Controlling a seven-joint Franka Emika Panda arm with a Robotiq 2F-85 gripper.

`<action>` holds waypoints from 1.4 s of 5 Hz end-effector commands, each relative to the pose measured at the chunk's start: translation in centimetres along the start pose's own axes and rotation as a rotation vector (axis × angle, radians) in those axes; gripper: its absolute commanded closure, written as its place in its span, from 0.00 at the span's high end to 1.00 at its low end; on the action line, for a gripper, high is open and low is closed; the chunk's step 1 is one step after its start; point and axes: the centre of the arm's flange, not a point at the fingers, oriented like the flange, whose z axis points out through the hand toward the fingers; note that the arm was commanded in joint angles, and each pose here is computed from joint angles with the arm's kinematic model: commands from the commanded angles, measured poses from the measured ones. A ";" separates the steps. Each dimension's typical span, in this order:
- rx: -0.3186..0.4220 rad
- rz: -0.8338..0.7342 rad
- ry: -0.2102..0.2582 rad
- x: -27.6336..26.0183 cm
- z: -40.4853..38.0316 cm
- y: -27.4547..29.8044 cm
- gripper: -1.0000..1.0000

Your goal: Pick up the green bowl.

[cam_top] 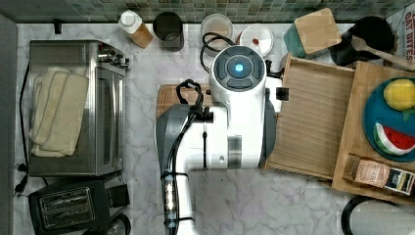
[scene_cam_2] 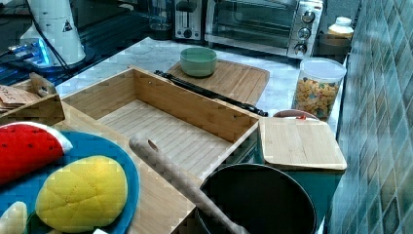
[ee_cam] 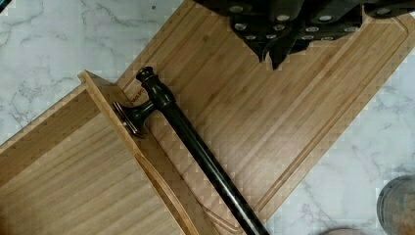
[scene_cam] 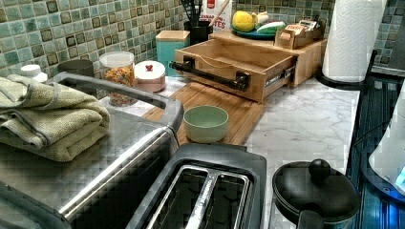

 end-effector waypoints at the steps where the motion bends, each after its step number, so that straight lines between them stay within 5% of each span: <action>1: 0.089 0.040 0.070 -6.2 2.7 1.8 0.00; 4: 0.195 0.112 0.052 -13.1 6.7 3.9 0.07; 5: 0.165 0.130 0.018 -13.7 7.6 3.7 1.00; 7: 0.100 0.203 0.005 -14.7 10.3 2.9 1.00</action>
